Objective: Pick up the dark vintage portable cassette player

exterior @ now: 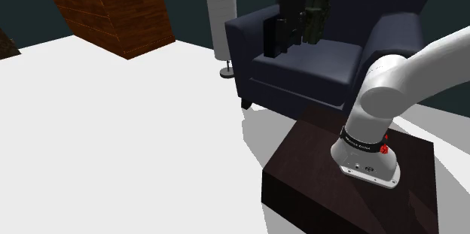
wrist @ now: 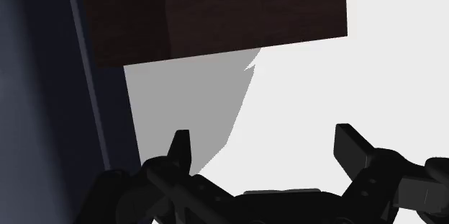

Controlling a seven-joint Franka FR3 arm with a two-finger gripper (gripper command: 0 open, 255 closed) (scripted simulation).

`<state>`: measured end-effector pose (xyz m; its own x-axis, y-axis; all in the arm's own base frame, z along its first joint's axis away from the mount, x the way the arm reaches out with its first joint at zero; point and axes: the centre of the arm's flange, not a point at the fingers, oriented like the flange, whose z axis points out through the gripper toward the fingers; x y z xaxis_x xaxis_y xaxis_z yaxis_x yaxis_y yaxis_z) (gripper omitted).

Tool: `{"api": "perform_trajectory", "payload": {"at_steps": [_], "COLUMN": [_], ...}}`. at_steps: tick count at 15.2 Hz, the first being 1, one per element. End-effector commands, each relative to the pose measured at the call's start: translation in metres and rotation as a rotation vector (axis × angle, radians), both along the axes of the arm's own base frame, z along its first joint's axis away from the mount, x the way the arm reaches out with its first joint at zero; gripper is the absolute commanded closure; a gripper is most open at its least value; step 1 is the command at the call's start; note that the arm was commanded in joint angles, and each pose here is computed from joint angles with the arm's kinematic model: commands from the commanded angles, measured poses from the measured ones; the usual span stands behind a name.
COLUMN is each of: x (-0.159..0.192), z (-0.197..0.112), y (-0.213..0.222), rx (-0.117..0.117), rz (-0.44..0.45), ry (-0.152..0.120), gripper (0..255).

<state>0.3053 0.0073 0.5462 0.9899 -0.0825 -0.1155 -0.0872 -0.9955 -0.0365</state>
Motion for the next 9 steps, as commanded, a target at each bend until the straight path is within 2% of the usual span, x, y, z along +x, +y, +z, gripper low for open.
{"api": "perform_trajectory", "payload": {"at_steps": [1, 9], "x": [0.000, 0.092], "z": [0.000, -0.006], "y": [0.000, -0.043], "rx": [0.000, -0.035], "rz": [0.000, -0.296], "ry": [0.000, -0.007], "gripper": [0, 0]}}
